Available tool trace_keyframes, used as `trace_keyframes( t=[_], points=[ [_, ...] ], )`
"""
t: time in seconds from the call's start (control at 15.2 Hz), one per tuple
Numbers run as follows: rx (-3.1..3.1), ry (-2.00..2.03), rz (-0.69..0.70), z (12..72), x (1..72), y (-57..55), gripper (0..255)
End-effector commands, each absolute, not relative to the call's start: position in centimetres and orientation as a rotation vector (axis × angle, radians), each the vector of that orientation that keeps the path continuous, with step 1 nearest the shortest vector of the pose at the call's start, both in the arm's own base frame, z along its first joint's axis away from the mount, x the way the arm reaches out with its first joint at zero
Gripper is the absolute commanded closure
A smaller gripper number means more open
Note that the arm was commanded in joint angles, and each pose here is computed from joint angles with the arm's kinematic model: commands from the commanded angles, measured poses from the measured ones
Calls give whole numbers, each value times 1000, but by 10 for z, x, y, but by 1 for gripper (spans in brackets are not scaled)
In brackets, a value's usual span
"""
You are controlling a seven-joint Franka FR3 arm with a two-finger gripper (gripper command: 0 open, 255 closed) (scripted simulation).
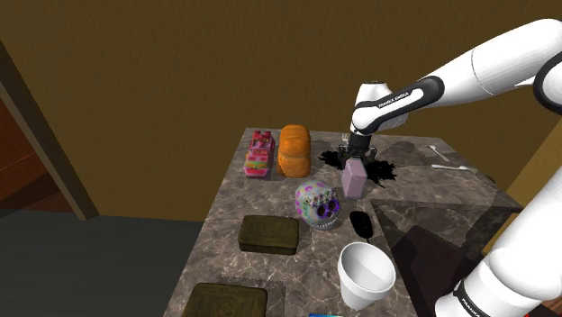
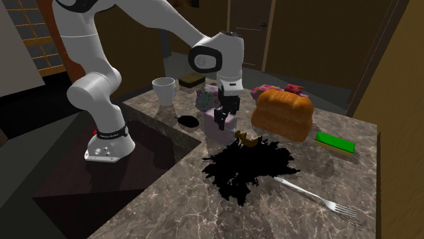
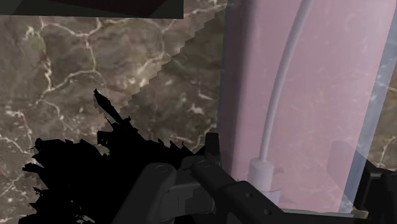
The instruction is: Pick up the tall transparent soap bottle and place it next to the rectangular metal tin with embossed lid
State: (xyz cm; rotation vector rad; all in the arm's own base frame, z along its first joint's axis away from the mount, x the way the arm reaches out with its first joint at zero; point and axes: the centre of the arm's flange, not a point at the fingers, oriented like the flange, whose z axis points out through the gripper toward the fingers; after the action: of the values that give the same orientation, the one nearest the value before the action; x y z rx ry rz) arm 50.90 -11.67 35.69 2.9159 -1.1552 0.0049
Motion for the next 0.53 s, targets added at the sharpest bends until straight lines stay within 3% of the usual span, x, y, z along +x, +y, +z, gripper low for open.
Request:
trace_keyframes(
  t=[0.0,0.46],
  points=[
    [2916,-1155,5,357,509,-117,255],
    [2916,-1155,5,362,509,-117,255]
  ],
)
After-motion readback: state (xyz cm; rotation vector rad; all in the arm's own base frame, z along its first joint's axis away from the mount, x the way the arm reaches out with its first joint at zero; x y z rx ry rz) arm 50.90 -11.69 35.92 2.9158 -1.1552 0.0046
